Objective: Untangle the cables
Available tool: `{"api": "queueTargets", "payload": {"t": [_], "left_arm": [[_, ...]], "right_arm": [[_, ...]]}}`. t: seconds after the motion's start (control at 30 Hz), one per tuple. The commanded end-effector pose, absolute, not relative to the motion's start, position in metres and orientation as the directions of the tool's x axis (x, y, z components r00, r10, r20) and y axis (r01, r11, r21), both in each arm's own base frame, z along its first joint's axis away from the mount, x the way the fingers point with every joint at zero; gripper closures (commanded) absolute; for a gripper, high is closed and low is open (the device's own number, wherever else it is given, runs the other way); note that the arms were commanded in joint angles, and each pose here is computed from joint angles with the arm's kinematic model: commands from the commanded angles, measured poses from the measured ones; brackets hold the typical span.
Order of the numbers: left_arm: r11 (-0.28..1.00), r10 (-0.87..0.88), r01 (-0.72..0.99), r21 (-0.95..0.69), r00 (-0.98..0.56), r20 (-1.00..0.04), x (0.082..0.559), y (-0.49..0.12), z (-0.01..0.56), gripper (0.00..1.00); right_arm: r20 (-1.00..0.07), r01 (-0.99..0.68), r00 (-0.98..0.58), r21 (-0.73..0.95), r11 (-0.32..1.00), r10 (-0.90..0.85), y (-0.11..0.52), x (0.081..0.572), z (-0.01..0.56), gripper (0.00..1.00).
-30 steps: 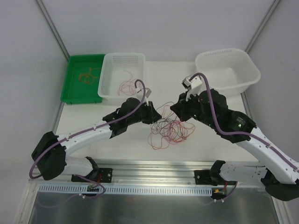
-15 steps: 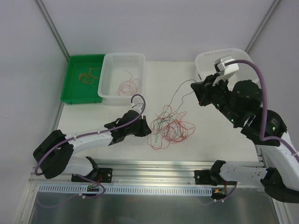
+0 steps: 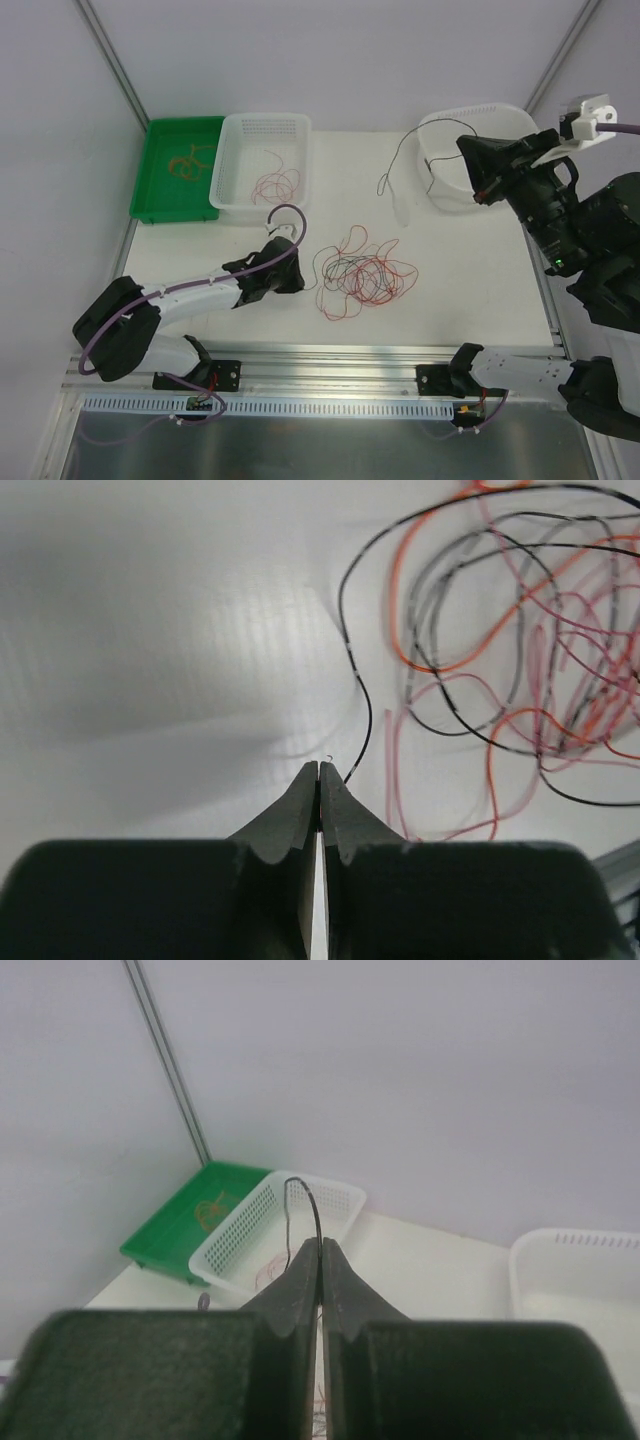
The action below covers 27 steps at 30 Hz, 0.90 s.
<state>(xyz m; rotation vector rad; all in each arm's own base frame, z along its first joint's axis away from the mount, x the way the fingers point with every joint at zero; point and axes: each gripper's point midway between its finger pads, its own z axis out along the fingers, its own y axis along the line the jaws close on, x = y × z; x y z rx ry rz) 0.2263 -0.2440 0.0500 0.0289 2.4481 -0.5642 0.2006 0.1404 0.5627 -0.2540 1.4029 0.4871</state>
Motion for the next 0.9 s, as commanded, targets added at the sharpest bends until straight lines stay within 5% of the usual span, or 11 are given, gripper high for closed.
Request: {"api": "queueTargets", "payload": {"t": [0.0, 0.33, 0.87], "left_arm": [[0.949, -0.186, -0.012, -0.315, -0.827, -0.531, 0.234, -0.206, 0.033, 1.0], [0.924, -0.32, -0.122, -0.363, -0.767, -0.557, 0.239, -0.153, 0.06, 0.94], [0.931, -0.165, 0.096, -0.351, -0.749, -0.642, 0.246, -0.147, 0.168, 0.09]], "right_arm": [[-0.947, -0.46, 0.207, 0.126, 0.879, 0.244, 0.12, 0.19, 0.597, 0.99], [-0.971, -0.242, 0.198, 0.084, 0.967, 0.134, 0.079, 0.203, 0.566, 0.99], [-0.996, -0.016, 0.09, 0.008, 1.0, 0.01, 0.08, 0.274, 0.53, 0.99]]}}
